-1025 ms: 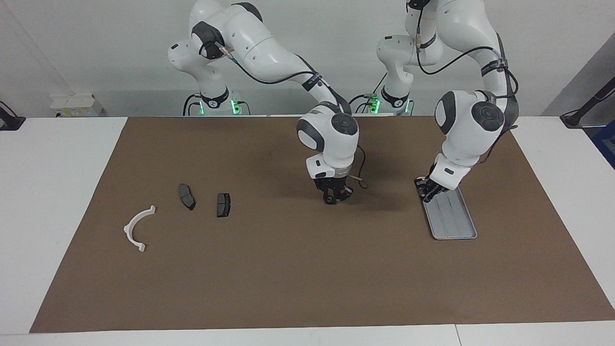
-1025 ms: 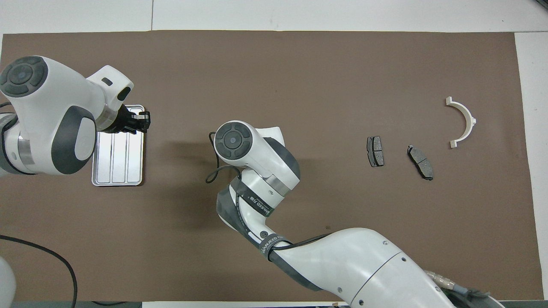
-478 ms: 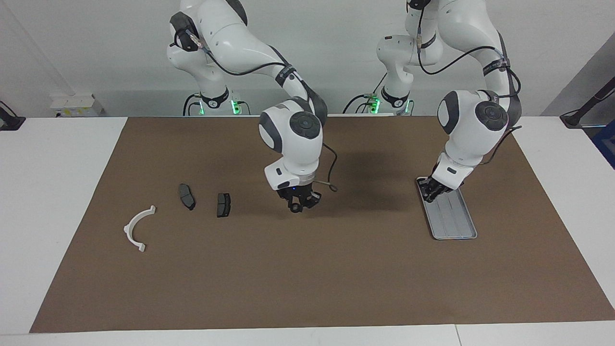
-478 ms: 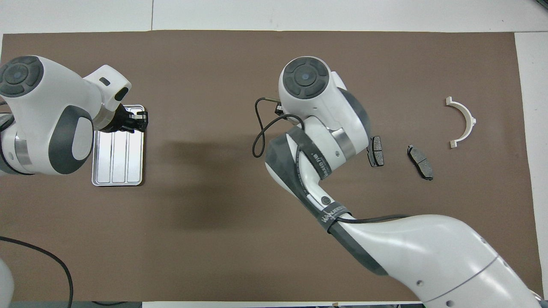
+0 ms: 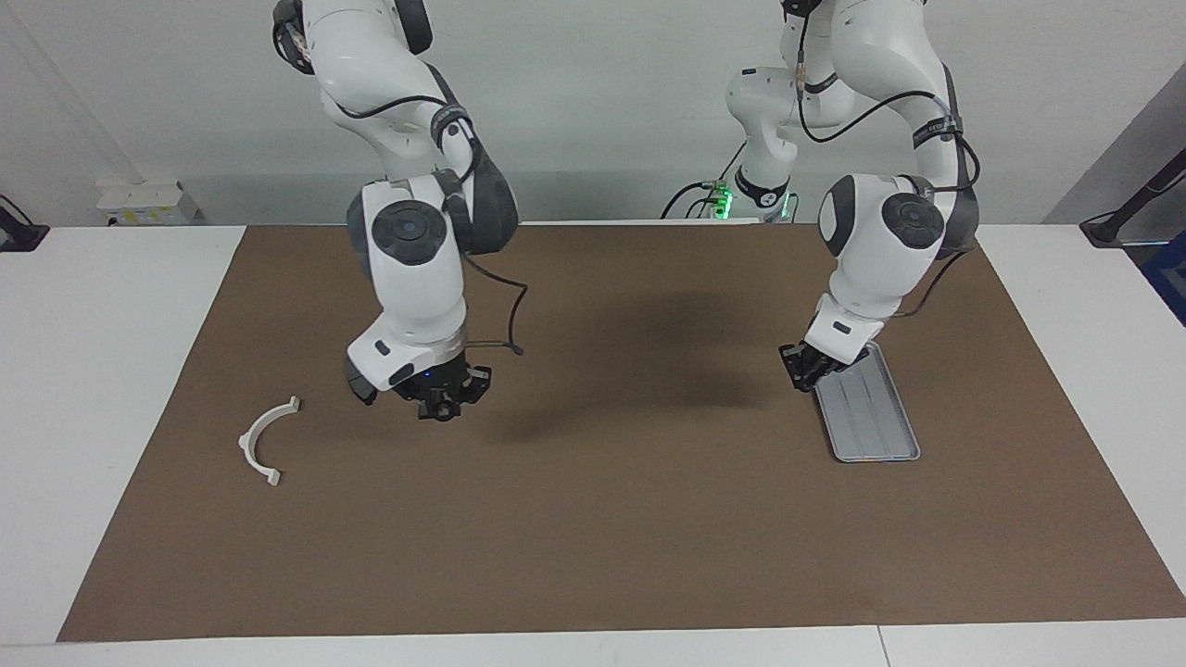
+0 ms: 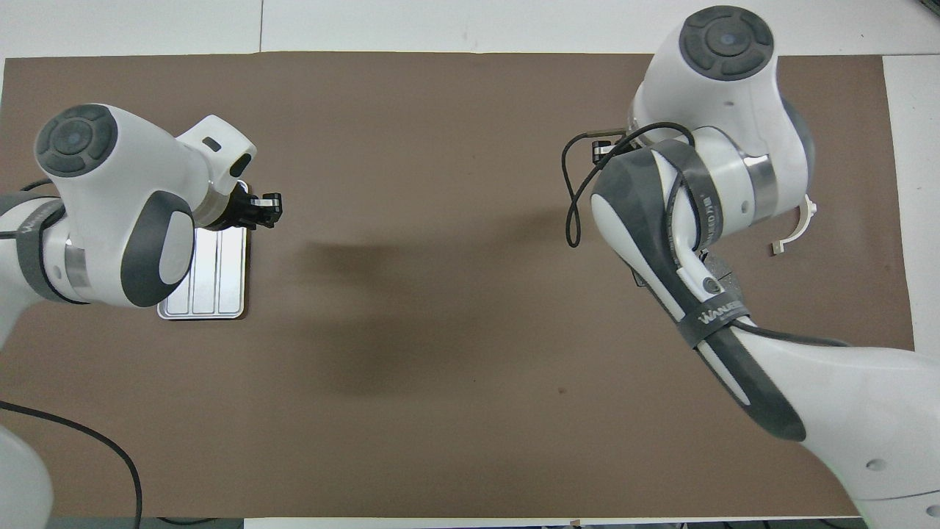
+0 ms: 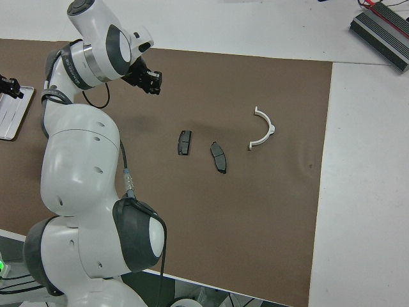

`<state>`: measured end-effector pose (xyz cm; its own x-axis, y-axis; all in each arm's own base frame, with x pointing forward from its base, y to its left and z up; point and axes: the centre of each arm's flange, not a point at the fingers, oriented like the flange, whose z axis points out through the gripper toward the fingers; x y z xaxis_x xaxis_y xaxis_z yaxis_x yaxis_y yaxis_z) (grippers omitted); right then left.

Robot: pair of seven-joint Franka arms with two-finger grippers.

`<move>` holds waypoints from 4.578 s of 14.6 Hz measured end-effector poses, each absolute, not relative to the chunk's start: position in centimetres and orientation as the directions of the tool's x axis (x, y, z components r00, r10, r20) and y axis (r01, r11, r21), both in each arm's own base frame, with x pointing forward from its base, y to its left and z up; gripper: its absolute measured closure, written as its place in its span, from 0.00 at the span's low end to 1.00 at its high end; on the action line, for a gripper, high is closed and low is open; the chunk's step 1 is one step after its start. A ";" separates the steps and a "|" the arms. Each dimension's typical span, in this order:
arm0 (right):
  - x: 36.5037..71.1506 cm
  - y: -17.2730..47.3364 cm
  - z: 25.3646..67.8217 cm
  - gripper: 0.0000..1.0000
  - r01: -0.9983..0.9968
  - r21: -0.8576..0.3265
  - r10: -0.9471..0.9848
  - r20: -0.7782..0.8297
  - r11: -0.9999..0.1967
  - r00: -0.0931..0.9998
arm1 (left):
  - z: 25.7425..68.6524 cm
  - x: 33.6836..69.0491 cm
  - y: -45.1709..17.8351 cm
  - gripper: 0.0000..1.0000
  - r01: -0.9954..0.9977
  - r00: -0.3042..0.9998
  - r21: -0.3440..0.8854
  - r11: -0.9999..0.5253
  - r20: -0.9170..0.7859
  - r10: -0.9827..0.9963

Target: Place bearing gear from tray to pile

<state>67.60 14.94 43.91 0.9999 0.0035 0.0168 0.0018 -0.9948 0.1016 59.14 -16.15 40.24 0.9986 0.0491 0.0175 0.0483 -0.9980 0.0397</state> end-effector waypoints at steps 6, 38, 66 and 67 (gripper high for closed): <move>69.3 5.4 40.6 0.64 0.104 0.094 0.108 0.045 -0.990 0.993 | 40.0 50.7 -34.3 0.76 0.063 0.998 0.045 -0.997 0.003 0.063; 69.0 1.8 29.5 0.08 0.106 0.067 0.112 0.095 -0.992 0.989 | 35.8 52.4 -30.1 0.00 0.058 0.994 0.023 -0.998 0.088 0.060; 52.7 41.7 42.0 0.00 -0.533 -0.033 -0.534 0.035 -0.845 0.845 | 46.9 59.8 4.6 0.00 -0.017 0.989 -0.005 -1.000 0.144 -0.018; 52.0 42.7 41.6 0.00 -0.544 -0.035 -0.545 0.033 -0.838 0.838 | 48.0 59.9 4.6 0.00 -0.019 0.991 -0.004 -1.000 0.133 -0.019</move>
<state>52.02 42.75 41.56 0.8376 -0.5453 0.0328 -0.5443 -0.8381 -0.0353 59.86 4.62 47.98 0.9909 -0.0189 0.1332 -0.0186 -0.9998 -0.0038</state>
